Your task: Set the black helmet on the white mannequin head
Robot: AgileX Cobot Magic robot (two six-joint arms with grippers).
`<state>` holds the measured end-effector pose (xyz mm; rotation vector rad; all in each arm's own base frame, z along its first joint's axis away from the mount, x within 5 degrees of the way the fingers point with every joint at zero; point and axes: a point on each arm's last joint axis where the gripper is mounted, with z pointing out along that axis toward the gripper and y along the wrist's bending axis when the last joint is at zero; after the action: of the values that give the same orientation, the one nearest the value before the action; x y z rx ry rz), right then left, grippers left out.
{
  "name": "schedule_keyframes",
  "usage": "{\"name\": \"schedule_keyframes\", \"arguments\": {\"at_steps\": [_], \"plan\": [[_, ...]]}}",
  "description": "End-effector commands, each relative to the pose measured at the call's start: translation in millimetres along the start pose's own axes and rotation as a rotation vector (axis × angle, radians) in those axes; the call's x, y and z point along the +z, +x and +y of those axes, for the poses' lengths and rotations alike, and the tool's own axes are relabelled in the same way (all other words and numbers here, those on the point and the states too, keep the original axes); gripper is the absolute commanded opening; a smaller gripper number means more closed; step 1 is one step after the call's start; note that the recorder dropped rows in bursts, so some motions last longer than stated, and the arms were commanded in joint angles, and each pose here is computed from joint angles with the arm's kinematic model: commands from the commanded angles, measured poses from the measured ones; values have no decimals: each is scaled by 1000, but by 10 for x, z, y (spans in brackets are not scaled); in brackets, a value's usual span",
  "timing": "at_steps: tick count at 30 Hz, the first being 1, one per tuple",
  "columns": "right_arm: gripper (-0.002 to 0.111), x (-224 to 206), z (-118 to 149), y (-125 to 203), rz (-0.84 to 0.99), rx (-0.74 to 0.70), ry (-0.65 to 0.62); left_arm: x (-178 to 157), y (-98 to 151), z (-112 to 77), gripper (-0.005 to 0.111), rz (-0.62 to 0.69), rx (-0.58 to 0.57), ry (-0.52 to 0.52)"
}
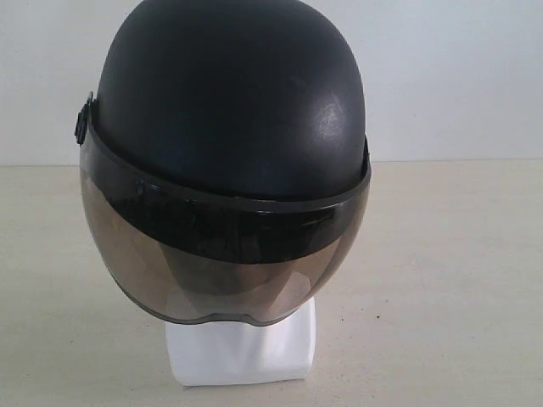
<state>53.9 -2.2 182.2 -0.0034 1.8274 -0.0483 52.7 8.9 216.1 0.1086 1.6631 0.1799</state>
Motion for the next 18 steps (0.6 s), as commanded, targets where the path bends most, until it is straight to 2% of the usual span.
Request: {"name": "schedule_keyframes", "arguments": {"at_steps": [1, 10, 13, 16, 18], "plan": [[0, -5, -3, -7, -9, -3, 6, 42, 138, -106, 4, 2, -5, 85], [0, -5, -3, -7, -9, -3, 6, 51, 206, -152, 4, 33, -108, 131], [0, -5, -3, -7, -9, -3, 6, 47, 207, -177, 4, 33, -78, 164], [0, -5, -3, -7, -9, -3, 6, 45, 206, -191, 4, 25, 9, 183], [0, -5, -3, -7, -9, -3, 6, 43, 206, -198, 4, 25, 7, 190]]}}
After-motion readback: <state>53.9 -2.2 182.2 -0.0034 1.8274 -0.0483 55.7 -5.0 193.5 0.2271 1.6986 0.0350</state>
